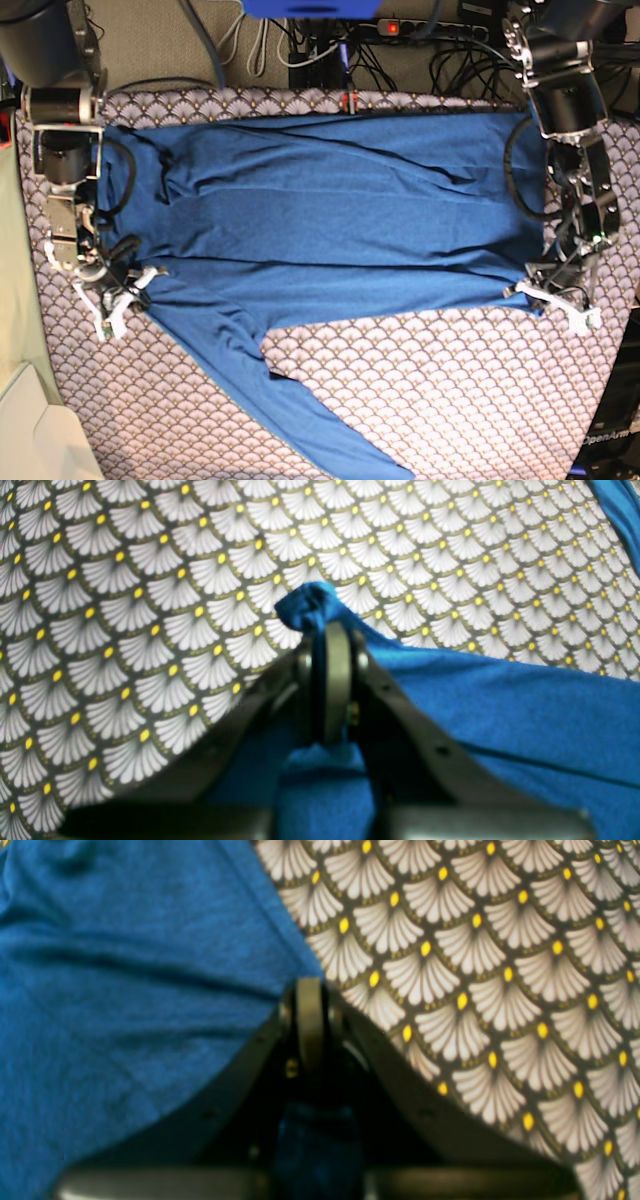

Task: Fold the T-shirt properly
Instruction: 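Lay the hem half over onto the collar half with both grippers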

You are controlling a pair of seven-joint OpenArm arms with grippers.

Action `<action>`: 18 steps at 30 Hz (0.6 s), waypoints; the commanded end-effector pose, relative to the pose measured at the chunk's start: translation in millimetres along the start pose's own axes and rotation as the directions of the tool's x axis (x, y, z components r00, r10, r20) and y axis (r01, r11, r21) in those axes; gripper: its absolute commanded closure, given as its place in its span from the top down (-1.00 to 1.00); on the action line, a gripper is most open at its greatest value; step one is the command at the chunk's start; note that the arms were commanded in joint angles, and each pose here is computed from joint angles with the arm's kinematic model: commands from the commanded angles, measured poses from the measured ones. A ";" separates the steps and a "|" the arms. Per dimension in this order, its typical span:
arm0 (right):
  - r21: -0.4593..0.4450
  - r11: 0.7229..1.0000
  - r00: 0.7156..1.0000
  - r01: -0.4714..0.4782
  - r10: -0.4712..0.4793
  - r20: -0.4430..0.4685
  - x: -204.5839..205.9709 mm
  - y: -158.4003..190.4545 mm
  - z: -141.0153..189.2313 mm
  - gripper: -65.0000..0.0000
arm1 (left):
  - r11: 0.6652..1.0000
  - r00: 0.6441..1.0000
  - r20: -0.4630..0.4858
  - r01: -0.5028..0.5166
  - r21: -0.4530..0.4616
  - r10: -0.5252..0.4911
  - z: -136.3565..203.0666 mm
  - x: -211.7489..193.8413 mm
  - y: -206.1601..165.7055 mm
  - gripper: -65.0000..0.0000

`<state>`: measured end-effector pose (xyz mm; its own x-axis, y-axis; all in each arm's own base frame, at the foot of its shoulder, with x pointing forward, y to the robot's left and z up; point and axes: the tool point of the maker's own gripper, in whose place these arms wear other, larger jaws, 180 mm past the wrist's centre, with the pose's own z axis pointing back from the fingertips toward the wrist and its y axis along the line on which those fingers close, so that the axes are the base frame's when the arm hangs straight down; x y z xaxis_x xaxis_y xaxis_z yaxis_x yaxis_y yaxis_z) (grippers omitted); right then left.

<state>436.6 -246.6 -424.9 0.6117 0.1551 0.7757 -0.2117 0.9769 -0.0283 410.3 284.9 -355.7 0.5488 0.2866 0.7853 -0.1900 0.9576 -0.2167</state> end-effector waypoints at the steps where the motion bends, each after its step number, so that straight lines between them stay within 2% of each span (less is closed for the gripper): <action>1: -0.025 0.999 0.999 -0.021 0.022 0.032 13.6 -12.5 6.8 -1.00 | 1.000 0.997 0.077 0.008 -0.006 -0.007 4.1 29.3 -0.2 -0.99; 7: -0.068 0.997 0.988 -0.042 0.051 0.148 35.2 -17.8 33.8 -1.00 | 1.000 0.996 0.087 0.006 -0.010 -0.005 5.5 32.6 -1.5 -0.99; 18: -0.137 0.987 0.968 -0.081 0.111 0.226 50.8 -17.1 83.1 -1.00 | 1.000 0.996 0.088 0.003 -0.014 -0.002 5.5 32.8 -2.6 -0.99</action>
<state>398.0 -259.9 -355.7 0.4546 0.2176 0.8637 -0.1705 0.9730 -0.1554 412.0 283.6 -351.5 0.5361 0.2941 0.7913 -0.1871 0.9554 -0.2283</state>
